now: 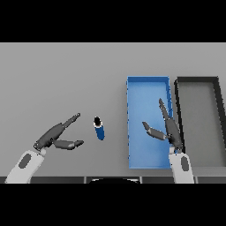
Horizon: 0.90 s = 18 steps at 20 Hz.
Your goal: Pick up the blue pipe and place it into the blue bin.
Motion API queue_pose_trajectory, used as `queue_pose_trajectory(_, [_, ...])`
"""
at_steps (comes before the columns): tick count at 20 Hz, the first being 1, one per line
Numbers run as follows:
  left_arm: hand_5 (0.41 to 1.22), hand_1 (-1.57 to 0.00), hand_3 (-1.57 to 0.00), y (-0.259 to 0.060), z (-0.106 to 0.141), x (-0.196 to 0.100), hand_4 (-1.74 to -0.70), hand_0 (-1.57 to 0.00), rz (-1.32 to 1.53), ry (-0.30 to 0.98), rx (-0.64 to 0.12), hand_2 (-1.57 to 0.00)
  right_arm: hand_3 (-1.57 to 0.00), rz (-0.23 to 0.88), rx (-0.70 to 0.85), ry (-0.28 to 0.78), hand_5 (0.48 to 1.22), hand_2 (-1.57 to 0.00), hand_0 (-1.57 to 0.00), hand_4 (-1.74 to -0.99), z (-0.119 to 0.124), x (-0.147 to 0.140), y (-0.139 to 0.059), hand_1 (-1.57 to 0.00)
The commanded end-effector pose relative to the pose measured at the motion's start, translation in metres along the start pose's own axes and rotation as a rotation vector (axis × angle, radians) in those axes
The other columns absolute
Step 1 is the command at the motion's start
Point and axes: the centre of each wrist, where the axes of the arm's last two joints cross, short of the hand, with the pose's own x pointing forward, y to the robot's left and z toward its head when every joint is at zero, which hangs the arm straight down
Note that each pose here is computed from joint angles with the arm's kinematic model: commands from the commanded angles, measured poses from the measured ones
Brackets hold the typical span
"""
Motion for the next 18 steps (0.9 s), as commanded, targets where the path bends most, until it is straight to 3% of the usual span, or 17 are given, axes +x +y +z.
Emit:
queue_pose_trajectory(1, [0.474,0.00,0.00,-0.006,-0.004,-0.001,-1.06,0.00,-0.010,0.015,-0.016,0.00,0.00,0.007,0.006,0.007,0.572,0.00,0.00,-1.223,-0.001,0.000,-0.001,0.00])
queue_pose_trajectory(4, [0.466,0.00,0.00,-0.023,-0.012,-0.003,-1.10,0.00,-0.027,-0.017,-0.088,0.00,0.00,0.009,0.011,0.016,0.571,0.00,0.00,-1.213,0.000,-0.002,0.000,0.00])
queue_pose_trajectory(6, [0.470,0.00,0.00,-0.032,-0.023,0.001,-1.12,0.00,-0.020,-0.039,-0.095,0.00,0.00,0.015,0.012,0.017,0.570,0.00,0.00,-1.210,0.000,-0.001,-0.003,0.00])
queue_pose_trajectory(9, [0.486,0.00,0.00,-0.046,-0.038,-0.002,-1.15,0.00,0.003,-0.087,-0.098,0.00,0.00,-0.007,0.009,0.013,0.560,0.00,0.00,-1.211,0.002,0.000,-0.001,0.00])
queue_pose_trajectory(18, [0.494,0.00,0.00,-0.072,-0.083,-0.023,-1.12,0.00,0.068,-0.066,-0.053,0.00,0.00,-0.019,0.003,0.022,0.548,0.00,0.00,-1.201,0.005,-0.004,-0.001,0.00])
